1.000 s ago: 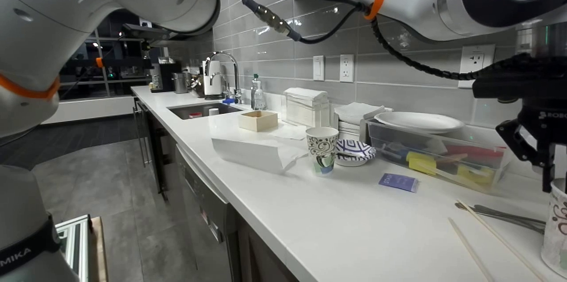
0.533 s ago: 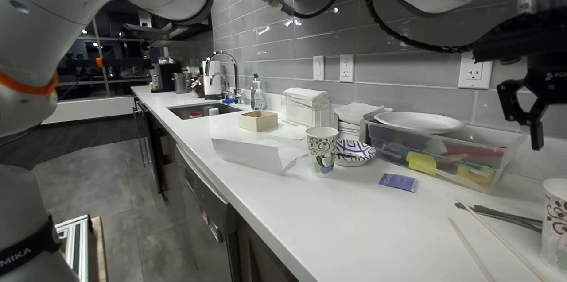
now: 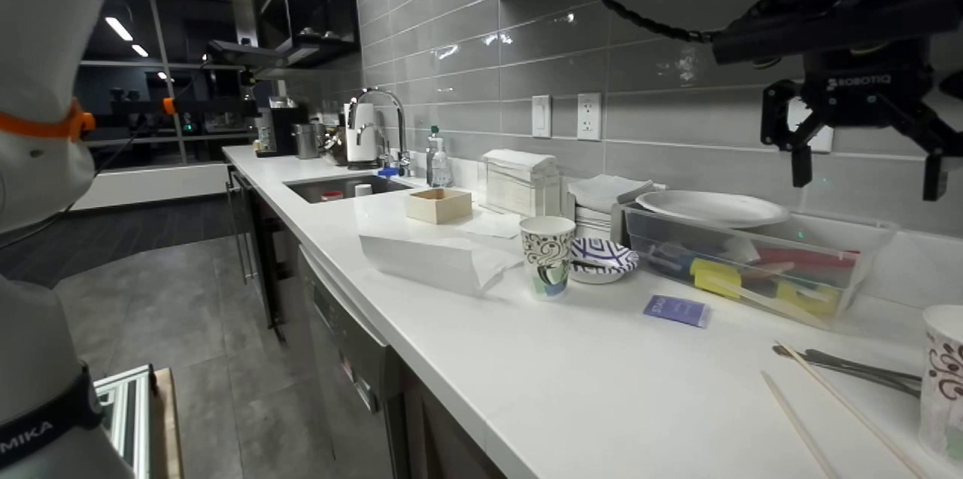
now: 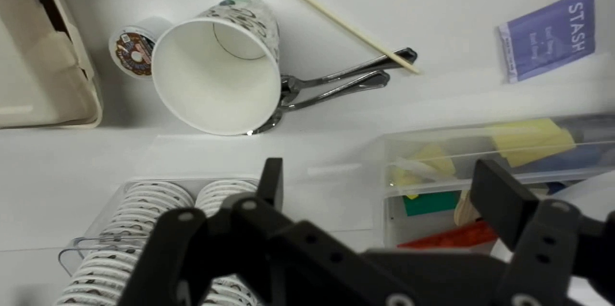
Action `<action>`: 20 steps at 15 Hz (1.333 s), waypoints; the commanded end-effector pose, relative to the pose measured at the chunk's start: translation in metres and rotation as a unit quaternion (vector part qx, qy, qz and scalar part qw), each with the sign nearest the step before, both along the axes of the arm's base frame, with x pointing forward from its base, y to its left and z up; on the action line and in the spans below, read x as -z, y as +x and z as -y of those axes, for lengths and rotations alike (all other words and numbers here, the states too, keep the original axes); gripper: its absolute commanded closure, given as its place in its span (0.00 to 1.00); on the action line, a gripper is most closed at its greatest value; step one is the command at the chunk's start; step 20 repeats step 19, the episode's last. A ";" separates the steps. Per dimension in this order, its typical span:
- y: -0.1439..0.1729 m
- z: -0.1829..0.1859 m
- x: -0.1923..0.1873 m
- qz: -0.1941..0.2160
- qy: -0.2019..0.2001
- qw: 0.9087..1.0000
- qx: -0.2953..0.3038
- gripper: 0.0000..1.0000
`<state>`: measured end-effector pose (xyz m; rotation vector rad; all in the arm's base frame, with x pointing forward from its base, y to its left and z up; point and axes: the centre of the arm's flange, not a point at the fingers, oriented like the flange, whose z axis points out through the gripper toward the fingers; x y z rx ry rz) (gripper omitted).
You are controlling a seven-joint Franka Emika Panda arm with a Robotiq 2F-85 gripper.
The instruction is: Put the cup upright
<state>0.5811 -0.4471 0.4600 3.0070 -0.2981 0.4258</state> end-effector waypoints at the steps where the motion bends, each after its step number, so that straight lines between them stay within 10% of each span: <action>1: -0.066 -0.048 -0.003 0.023 0.002 1.000 0.012 0.00; 7: -0.118 -0.086 -0.048 -0.061 -0.009 0.998 0.021 0.00; 12: -0.162 -0.147 -0.088 -0.157 0.056 0.986 -0.001 0.00; 20: -0.157 -0.140 -0.090 -0.147 0.059 0.987 -0.006 0.00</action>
